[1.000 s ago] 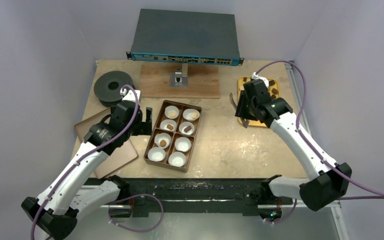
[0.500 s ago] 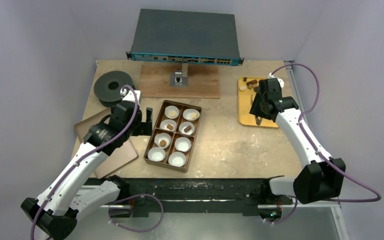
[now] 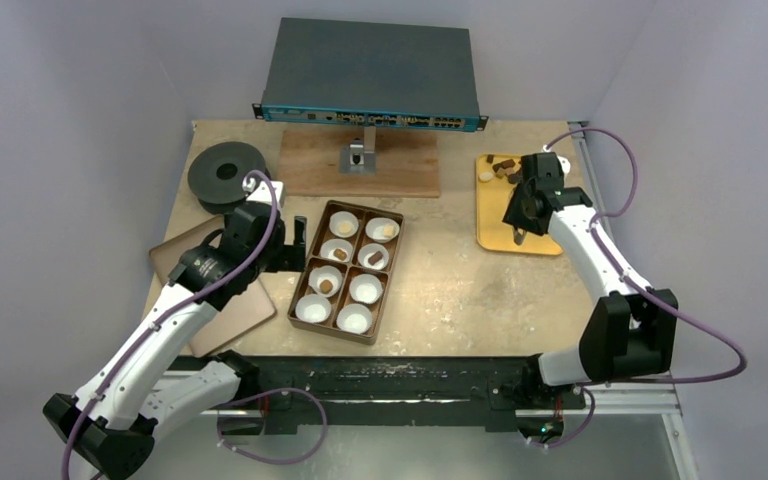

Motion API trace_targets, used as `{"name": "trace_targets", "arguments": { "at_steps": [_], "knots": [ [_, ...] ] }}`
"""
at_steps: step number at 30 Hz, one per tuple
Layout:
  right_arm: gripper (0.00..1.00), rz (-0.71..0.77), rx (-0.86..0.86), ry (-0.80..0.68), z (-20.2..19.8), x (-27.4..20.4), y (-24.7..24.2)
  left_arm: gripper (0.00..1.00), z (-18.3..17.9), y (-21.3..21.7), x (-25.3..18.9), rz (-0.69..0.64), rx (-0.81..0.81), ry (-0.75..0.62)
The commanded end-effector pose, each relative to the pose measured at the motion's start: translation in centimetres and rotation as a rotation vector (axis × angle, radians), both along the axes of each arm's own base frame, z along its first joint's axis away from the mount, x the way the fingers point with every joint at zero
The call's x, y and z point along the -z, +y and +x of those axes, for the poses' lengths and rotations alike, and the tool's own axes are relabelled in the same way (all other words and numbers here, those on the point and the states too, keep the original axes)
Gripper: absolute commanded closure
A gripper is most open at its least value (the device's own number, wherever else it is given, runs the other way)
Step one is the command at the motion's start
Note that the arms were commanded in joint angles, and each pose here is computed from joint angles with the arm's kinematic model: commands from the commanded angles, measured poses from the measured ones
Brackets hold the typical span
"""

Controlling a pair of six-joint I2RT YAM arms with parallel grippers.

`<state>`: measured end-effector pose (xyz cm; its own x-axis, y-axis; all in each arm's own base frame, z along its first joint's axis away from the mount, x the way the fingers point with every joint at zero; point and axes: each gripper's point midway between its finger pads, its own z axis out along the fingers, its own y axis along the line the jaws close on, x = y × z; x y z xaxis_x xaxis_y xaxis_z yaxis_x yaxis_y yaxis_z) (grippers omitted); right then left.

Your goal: Pack the chocolate

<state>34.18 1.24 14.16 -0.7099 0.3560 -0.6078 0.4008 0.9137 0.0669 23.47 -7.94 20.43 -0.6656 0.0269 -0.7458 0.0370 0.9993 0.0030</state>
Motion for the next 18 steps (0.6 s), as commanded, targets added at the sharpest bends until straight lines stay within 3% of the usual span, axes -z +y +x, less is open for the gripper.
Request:
{"name": "trace_targets", "arguments": {
  "at_steps": [1,18],
  "knots": [
    [0.56,0.023,-0.011,-0.04,1.3,-0.1,0.3,0.0,0.6,-0.4,-0.2,-0.018,0.004,-0.02],
    [0.6,0.029,-0.001,-0.021,2.5,1.3,-0.2,0.0,0.7,-0.4,-0.1,-0.015,0.003,-0.016]
  ]
}}
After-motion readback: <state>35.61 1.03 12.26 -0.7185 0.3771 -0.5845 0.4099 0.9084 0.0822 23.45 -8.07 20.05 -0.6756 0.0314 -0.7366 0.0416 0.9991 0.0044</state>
